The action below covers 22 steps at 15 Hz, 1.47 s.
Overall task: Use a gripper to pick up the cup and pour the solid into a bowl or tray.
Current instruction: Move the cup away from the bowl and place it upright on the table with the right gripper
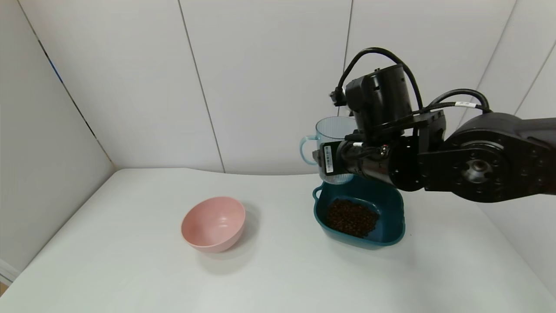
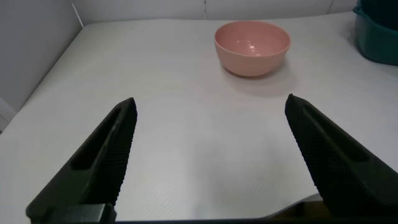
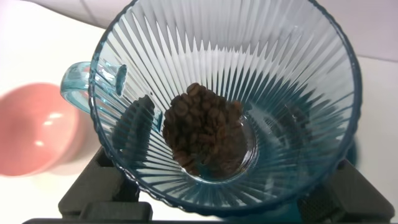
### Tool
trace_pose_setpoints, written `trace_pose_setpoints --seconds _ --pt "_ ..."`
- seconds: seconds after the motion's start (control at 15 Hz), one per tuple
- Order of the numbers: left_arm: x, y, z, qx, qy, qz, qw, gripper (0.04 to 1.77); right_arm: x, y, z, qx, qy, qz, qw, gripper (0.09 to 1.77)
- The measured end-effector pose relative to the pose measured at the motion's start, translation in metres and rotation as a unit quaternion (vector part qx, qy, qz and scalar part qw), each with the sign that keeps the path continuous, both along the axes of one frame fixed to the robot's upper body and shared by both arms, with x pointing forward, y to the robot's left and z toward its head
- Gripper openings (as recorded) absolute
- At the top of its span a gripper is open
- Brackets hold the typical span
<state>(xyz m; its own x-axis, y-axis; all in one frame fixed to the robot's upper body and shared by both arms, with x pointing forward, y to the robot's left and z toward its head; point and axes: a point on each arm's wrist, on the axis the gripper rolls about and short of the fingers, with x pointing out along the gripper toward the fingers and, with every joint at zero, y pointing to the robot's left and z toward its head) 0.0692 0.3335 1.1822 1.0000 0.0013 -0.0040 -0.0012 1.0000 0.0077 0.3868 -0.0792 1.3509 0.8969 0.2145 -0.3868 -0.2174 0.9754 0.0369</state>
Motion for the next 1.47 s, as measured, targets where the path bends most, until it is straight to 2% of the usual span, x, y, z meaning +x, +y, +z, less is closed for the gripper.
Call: trace_pose_setpoints --seconds 0.13,0.33,0.6,0.93,1.47 --pt "0.000 0.000 0.000 0.000 0.000 0.000 1.0000 1.72 -0.009 0.017 -0.007 0.027 0.008 0.009 1.000 1.34" --pt "0.000 0.000 0.000 0.000 0.000 0.000 1.0000 1.72 -0.022 0.038 -0.026 0.024 0.022 0.012 0.999 1.34" --pt "0.000 0.000 0.000 0.000 0.000 0.000 1.0000 1.72 -0.033 0.060 -0.050 0.042 0.012 0.037 0.998 1.34" --pt "0.000 0.000 0.000 0.000 0.000 0.000 1.0000 1.72 -0.038 0.074 -0.079 0.019 0.027 0.046 0.998 1.34" --pt "0.000 0.000 0.000 0.000 0.000 0.000 1.0000 1.72 -0.037 0.095 -0.126 0.009 0.027 0.054 0.998 1.34"
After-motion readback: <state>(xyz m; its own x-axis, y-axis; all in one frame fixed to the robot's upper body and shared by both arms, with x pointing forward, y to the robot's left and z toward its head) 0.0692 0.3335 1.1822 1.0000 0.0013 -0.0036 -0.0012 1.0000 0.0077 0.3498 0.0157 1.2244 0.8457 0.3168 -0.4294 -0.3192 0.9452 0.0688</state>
